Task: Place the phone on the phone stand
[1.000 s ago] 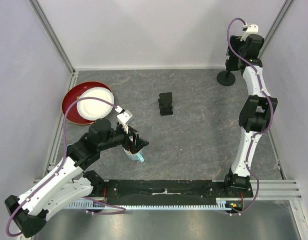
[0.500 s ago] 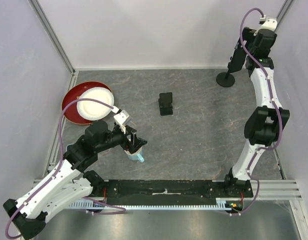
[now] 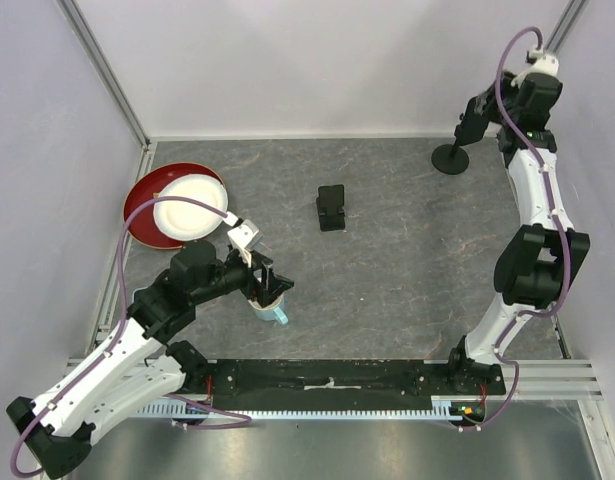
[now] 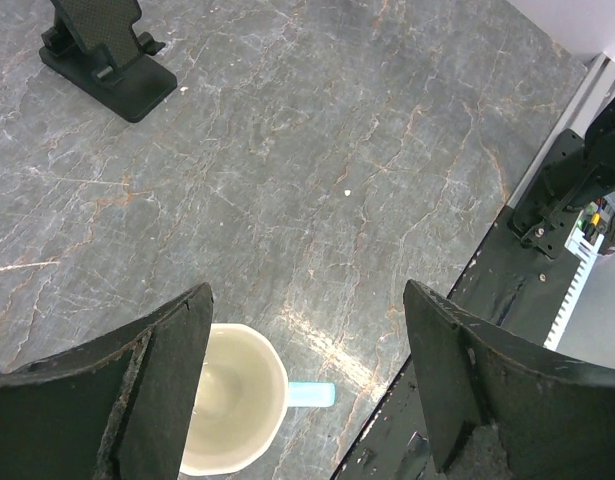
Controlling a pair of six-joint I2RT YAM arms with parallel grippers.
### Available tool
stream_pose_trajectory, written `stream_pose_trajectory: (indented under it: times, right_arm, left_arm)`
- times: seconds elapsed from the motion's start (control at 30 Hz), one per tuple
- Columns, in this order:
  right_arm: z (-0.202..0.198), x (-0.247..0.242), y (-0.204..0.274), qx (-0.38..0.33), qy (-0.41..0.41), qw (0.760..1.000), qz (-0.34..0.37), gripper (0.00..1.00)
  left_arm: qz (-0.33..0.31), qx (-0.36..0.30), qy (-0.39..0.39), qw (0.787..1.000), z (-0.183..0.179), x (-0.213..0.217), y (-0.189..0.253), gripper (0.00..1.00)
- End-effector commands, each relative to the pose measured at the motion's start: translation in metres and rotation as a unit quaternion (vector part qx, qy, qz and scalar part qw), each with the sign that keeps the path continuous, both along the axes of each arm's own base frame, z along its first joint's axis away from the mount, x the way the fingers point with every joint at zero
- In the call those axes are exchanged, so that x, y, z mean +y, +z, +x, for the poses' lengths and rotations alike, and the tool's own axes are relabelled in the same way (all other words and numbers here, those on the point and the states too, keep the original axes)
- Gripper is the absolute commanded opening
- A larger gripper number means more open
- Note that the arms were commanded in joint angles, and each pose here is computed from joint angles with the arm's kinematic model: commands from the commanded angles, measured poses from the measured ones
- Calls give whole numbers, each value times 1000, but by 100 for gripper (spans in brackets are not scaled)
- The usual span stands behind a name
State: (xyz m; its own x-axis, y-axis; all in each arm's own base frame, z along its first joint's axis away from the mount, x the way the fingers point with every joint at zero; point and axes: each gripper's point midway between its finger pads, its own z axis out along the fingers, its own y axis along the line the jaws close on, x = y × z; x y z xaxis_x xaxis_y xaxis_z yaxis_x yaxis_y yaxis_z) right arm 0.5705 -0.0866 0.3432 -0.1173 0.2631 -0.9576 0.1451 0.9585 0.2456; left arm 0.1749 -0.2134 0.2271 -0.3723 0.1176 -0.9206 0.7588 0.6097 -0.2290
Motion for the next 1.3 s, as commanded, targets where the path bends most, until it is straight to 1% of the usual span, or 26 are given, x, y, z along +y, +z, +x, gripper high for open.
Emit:
stream_pose_trajectory:
  times: [0.0,0.03,0.07,0.23,0.33,0.37,0.43,0.47,0.5,0.53,0.57,0.6,0.63,0.67,0.73,0.83,0.87,0.93,1.03,1.07,1.1,1.13,1.27]
  right_arm:
    - [-27,-5,-47,52,9,995,89,38]
    - [-30,-4,-52,54,11,994,93,35]
    - [-35,-3,-74,74,9,992,99,33]
    - [-42,-5,-132,118,-2,985,125,33]
    - [-48,-13,-160,106,-32,980,165,37]
    - [-48,-11,-165,100,-31,975,198,36]
    - [-48,-20,-184,91,-40,969,225,29]
    - [-46,-21,-190,87,-40,967,237,22]
    - [-45,-17,-192,82,-18,960,269,20]
    - [-39,-14,-196,66,2,957,281,19]
    - [-38,-12,-195,57,15,955,292,20]
    - [-37,-9,-192,46,26,950,308,22]
    - [-35,-4,-184,24,50,951,304,26]
    - [-34,-3,-180,18,54,951,302,32]
    - [-31,1,-168,4,78,952,297,33]
    - [-27,1,-153,-10,86,953,289,33]
    - [-26,1,-152,-11,87,953,290,28]
    - [-22,0,-144,-17,92,953,290,22]
    - [-17,5,-142,-19,101,947,305,12]
    - [-17,6,-142,-18,104,944,313,6]
    - [-17,7,-143,-19,105,943,314,3]
    - [-17,8,-141,-21,108,943,313,0]
    - [-16,15,-134,-31,121,944,307,0]
  left_arm:
    - [9,-20,-3,1000,4,-1,5,83]
    - [8,-20,-4,1000,4,-1,5,83]
    - [8,-20,-5,1000,4,-1,5,83]
    - [10,-16,-7,1000,4,-2,3,83]
    - [10,-15,-10,1000,4,-3,3,83]
    - [9,-16,-9,1000,4,-3,3,83]
    - [10,-17,-9,1000,4,-3,3,83]
    - [10,-15,-11,1000,4,-3,2,83]
    - [11,-15,-10,1000,4,-3,2,83]
    - [10,-15,-11,1000,4,-3,2,83]
    - [10,-15,-13,1000,3,-4,2,83]
    - [11,-14,-14,1000,3,-5,1,83]
    - [11,-13,-14,1000,4,-5,1,83]
    - [11,-13,-15,1000,4,-5,2,83]
    - [11,-12,-18,1000,3,-6,1,83]
    - [10,-12,-20,1000,3,-7,1,83]
    - [10,-12,-21,1000,3,-7,1,83]
    - [10,-12,-21,1000,2,-7,2,83]
    - [10,-12,-21,1000,2,-7,2,83]
    - [10,-12,-20,1000,3,-6,2,83]
    - [9,-13,-21,1000,3,-7,2,83]
    - [9,-13,-21,1000,2,-6,2,83]
    - [10,-12,-21,1000,3,-7,1,83]
